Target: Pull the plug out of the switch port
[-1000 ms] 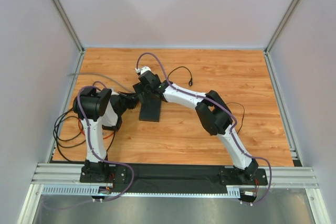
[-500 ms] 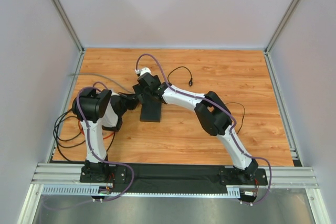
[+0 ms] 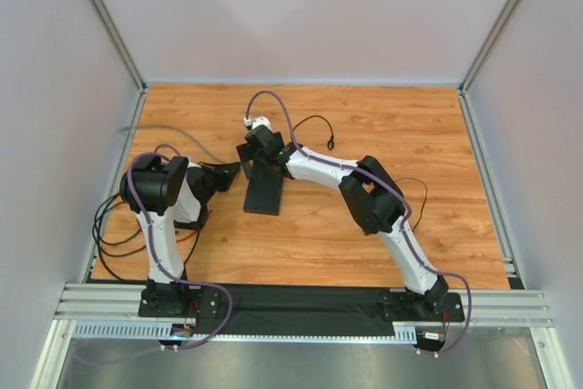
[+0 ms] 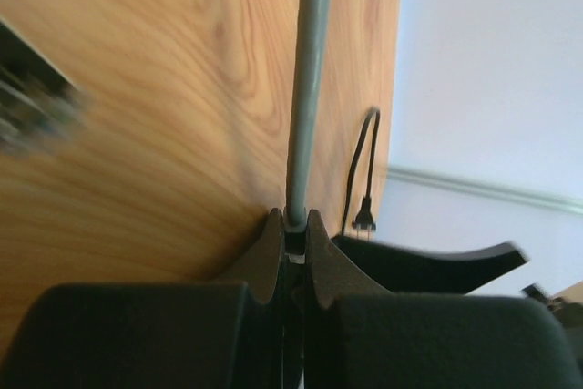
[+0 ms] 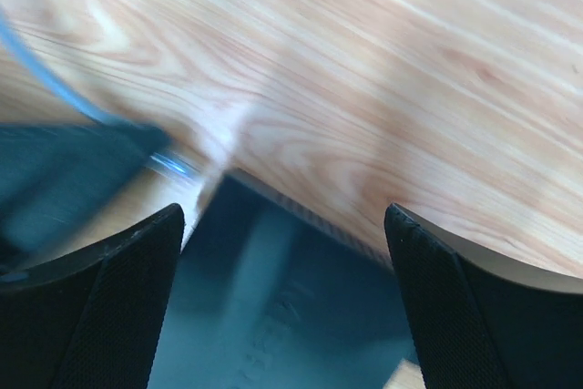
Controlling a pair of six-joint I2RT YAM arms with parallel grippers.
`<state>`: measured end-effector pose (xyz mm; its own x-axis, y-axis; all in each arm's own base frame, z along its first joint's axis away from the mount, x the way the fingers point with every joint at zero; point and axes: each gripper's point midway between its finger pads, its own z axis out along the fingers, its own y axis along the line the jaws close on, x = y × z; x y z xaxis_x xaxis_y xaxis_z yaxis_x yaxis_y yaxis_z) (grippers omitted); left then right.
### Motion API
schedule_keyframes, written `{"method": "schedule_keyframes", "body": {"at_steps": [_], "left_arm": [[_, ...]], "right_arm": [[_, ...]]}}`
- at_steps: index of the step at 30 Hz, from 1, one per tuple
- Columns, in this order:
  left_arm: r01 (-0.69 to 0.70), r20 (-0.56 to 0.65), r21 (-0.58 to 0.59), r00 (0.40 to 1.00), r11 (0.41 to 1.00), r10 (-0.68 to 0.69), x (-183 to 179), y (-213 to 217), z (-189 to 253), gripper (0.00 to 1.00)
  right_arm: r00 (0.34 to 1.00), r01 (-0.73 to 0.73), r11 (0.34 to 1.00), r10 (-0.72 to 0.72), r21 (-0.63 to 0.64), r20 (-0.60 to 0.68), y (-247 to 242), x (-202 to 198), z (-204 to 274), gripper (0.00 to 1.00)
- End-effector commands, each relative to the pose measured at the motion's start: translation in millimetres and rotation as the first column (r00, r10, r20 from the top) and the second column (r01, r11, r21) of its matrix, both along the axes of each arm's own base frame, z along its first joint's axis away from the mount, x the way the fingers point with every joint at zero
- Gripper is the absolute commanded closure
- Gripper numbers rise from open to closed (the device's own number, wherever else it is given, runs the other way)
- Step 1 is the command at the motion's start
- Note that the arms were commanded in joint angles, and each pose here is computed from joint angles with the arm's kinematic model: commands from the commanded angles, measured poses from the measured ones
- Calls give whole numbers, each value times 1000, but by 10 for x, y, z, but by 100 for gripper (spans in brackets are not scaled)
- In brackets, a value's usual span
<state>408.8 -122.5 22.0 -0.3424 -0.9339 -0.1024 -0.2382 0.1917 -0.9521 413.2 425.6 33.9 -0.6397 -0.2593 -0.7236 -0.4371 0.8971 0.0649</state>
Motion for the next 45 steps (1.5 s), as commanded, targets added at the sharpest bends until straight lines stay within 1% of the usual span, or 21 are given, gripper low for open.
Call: {"method": "schedule_keyframes", "body": {"at_steps": [1,5,9,11,12,14,15,16,17,18,19,20,22,24,26,27,31,33,34,38,45], "left_arm": [[-129,70,61,990,990,124,117,337,52,100],[-126,133,28,984,992,122,152,314,161,100],[-119,155,33,981,992,113,181,302,216,100],[-109,159,66,982,992,98,169,326,229,100],[-114,183,79,978,990,98,176,350,353,100],[-125,130,158,986,979,105,107,465,258,100],[-140,161,178,981,974,112,119,517,447,100],[-147,152,208,981,967,117,112,567,480,100],[-121,58,283,992,951,109,42,635,288,100],[-82,-4,358,996,930,89,24,667,293,100],[-67,-30,392,996,917,86,29,696,321,100],[-66,-23,420,996,905,83,114,718,460,100],[-74,-17,460,996,885,92,97,772,587,100],[-77,-8,483,996,872,93,96,793,664,90],[-59,-49,494,994,868,96,67,810,599,79],[-60,-51,493,994,868,97,68,812,593,77],[-69,-74,495,990,866,121,26,847,564,56],[-67,-66,504,991,861,116,17,850,621,53],[-61,-75,508,991,859,115,-6,852,611,49],[-74,-64,535,990,842,128,-60,901,671,47],[-34,-14,574,999,818,51,-57,743,803,50]], "right_arm": [[987,62,982,-87,-179,-137,-602,-159,-454,9],[981,83,974,-117,-209,-155,-670,-234,-563,9],[992,50,988,-66,-146,-109,-504,-141,-383,9],[997,18,993,-27,-120,-76,-463,-99,-249,9],[998,2,995,-7,-100,-56,-406,-63,-190,9],[999,-30,997,27,-73,-39,-331,-33,-105,9],[999,-37,997,35,-66,-19,-306,1,-70,9],[999,-41,998,41,-57,-8,-290,11,-19,9],[999,-48,998,48,-43,-10,-279,1,-14,9],[999,-49,999,49,-10,16,-247,36,89,9],[998,-48,999,48,4,31,-232,41,137,9],[998,-48,999,48,0,32,-269,15,118,9],[996,-43,999,41,28,80,-262,44,301,8],[994,-29,999,25,31,104,-332,39,326,8],[990,-7,999,0,48,139,-400,44,472,8],[987,-7,998,-4,68,162,-396,55,538,8],[981,13,995,-32,95,193,-581,-76,685,8],[968,17,989,-53,148,244,-610,-80,898,8],[969,23,990,-57,141,242,-675,-128,848,8],[964,60,981,-105,184,245,-790,-198,980,7],[958,225,934,-264,279,110,-1049,-417,906,9]]}}
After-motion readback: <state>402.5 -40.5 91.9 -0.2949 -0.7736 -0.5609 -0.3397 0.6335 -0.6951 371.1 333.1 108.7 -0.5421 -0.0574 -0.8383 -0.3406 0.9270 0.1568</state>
